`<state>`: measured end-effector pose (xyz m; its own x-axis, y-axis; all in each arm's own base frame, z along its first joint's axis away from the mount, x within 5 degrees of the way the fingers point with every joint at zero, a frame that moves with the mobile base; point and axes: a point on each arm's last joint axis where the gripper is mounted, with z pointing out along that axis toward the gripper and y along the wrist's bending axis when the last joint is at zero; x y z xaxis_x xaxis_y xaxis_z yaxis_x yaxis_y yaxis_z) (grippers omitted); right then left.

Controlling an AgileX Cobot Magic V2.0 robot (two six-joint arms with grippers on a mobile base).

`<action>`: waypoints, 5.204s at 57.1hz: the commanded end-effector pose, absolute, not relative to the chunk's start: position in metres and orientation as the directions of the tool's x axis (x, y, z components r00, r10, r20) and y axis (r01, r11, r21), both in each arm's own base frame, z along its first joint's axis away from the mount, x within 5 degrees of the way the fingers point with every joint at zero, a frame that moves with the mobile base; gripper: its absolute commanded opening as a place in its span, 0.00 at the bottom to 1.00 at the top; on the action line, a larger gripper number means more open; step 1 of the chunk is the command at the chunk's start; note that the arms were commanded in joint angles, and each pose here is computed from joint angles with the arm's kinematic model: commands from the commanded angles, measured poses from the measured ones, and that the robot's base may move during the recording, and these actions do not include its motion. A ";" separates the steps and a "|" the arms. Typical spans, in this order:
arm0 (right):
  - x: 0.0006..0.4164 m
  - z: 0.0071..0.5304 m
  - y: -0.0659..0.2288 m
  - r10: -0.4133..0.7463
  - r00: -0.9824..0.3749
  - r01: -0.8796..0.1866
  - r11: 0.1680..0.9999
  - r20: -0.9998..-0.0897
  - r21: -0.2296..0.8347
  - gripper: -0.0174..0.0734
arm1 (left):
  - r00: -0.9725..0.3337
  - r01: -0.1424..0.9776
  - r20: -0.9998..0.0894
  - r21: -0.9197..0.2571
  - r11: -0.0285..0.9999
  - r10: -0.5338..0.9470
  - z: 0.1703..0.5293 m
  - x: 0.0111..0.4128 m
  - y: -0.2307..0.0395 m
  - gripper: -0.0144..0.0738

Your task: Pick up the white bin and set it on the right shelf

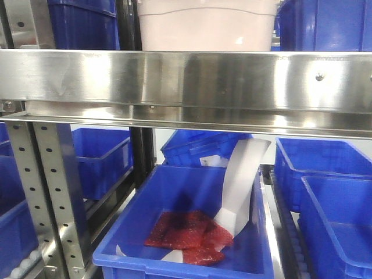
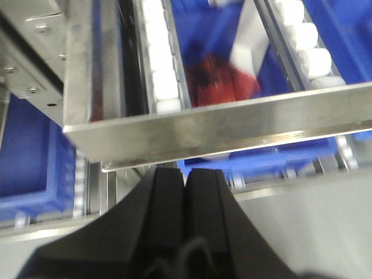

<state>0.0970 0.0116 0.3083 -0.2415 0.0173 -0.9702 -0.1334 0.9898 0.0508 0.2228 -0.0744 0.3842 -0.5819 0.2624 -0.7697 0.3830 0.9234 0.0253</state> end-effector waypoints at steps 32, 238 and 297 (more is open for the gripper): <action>0.038 0.317 0.007 0.098 0.223 -0.017 0.995 -0.970 0.096 0.28 | 0.011 0.313 -0.999 0.045 0.949 0.043 0.325 0.094 -0.031 0.03; 0.053 0.219 -0.003 0.031 0.200 0.040 0.998 -0.979 0.040 0.28 | 0.081 0.030 -0.996 0.046 0.998 0.044 0.202 0.057 -0.002 0.02; 0.053 0.216 -0.004 0.026 0.172 0.074 0.997 -0.985 0.039 0.28 | 0.081 0.030 -0.996 0.046 0.998 0.044 0.202 0.057 -0.002 0.02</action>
<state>0.0566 -0.0038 0.2028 0.0559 0.0414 -0.9976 0.0654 0.9968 0.0450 0.0568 -0.0027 0.1981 0.0050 0.0541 -0.9985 0.0437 0.9976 0.0543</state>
